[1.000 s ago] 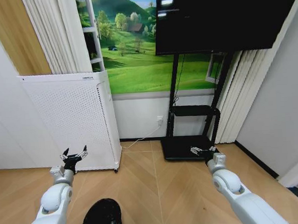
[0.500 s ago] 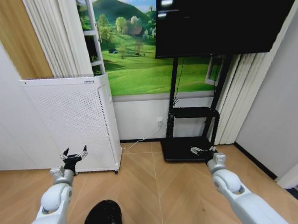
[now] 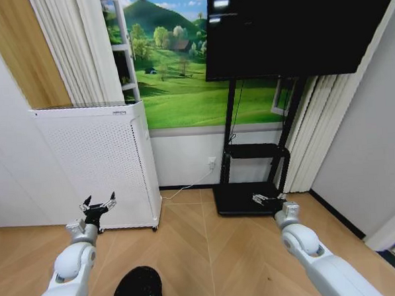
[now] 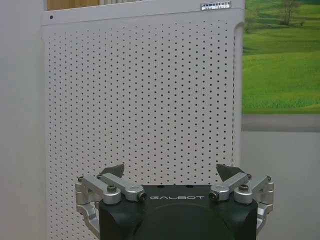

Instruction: Pick up the trash bin and place the garbage on the floor into it.

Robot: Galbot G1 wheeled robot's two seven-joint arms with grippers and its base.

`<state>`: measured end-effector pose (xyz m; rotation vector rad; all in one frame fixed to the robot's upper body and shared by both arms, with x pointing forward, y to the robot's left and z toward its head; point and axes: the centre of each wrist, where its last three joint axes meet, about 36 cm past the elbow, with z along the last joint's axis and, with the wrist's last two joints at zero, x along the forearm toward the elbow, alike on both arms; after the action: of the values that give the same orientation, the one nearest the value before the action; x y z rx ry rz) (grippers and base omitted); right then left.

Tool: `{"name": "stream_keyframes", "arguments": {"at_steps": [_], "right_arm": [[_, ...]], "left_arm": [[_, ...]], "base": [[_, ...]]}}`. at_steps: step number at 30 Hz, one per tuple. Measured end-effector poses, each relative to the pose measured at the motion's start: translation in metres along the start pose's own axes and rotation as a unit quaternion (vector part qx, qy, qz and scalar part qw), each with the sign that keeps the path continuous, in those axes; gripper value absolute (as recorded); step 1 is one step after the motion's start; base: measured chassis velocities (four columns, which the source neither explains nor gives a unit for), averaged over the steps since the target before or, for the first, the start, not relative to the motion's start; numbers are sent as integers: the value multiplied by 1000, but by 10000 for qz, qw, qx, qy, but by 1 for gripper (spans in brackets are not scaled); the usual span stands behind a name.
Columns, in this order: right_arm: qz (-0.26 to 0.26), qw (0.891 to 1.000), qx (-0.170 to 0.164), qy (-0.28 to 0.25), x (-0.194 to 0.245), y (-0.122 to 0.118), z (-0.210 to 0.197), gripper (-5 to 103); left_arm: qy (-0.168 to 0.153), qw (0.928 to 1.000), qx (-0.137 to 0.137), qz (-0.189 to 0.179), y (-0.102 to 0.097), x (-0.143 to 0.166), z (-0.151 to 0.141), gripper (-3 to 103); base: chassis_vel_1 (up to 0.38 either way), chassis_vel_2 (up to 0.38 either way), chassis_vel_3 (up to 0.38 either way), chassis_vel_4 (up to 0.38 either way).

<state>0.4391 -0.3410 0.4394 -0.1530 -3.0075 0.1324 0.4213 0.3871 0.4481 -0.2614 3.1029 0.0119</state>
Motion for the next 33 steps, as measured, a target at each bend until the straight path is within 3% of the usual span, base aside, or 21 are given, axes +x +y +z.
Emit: {"name": "stream_keyframes", "arguments": {"at_steps": [33], "right_arm": [[0, 10000, 0, 0, 0, 0, 0, 100]], "left_arm": [[0, 10000, 0, 0, 0, 0, 0, 100]], "base": [[1, -2, -2, 3]]}}
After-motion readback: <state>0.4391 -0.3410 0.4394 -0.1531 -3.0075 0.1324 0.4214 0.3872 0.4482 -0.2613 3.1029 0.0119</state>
